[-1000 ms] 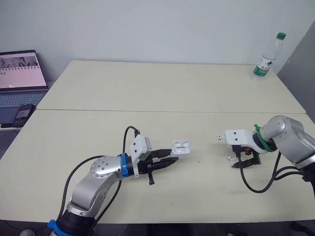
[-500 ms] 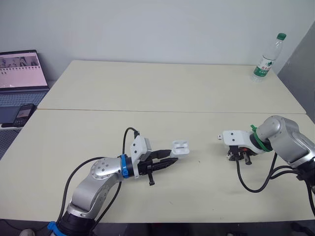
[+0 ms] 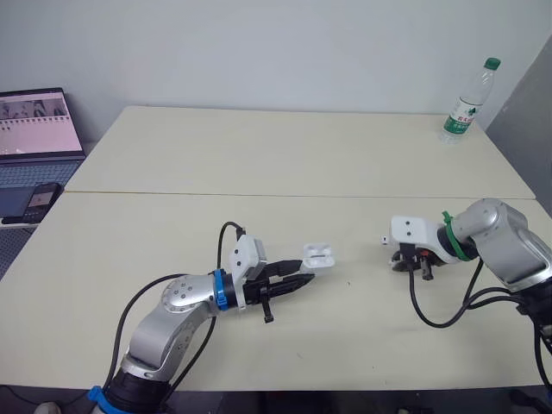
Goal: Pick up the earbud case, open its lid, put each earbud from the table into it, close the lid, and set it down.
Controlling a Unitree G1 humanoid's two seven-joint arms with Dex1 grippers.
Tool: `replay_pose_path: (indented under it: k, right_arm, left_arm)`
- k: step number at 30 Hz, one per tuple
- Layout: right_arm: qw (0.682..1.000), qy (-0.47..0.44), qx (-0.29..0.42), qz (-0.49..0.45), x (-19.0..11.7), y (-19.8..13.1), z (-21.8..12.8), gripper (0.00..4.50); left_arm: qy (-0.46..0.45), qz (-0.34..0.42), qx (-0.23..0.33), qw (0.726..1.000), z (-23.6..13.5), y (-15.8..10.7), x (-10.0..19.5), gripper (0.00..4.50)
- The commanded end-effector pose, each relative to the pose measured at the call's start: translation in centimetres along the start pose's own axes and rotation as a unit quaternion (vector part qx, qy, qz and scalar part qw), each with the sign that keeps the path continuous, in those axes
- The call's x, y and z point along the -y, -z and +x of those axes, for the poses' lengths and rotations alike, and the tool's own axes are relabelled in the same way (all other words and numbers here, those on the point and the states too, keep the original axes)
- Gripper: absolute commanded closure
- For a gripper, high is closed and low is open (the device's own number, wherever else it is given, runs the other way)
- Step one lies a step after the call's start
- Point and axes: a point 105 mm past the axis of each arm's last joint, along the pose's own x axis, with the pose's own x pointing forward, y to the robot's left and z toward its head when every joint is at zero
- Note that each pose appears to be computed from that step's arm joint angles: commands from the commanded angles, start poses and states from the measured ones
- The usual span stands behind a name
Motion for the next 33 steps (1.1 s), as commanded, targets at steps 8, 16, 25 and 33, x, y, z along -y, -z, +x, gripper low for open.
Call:
replay_pose_path:
  k: [8, 16, 25, 33]
  right_arm:
    - [0.926, 0.165, 0.29, 0.178, 3.6, -6.5, -4.8, 4.07]
    - [0.817, 0.174, 0.48, 0.269, 2.8, -10.5, -5.6, 4.07]
    - [0.756, 0.147, 0.549, 0.325, 0.3, -12.9, -3.4, 4.07]
    - [0.749, 0.139, 0.549, 0.342, -0.9, -13.8, -1.7, 4.07]
  left_arm:
    - [-0.167, 0.004, 0.055, 0.984, 3.0, -1.6, -4.2, 3.8]
    - [-0.2, 0.001, 0.107, 0.974, 6.1, -3.4, -5.5, 3.8]
    - [-0.199, 0.012, 0.131, 0.971, 7.2, -4.5, -5.8, 3.8]
    - [-0.199, 0.003, 0.143, 0.969, 6.7, -4.8, -5.7, 3.8]
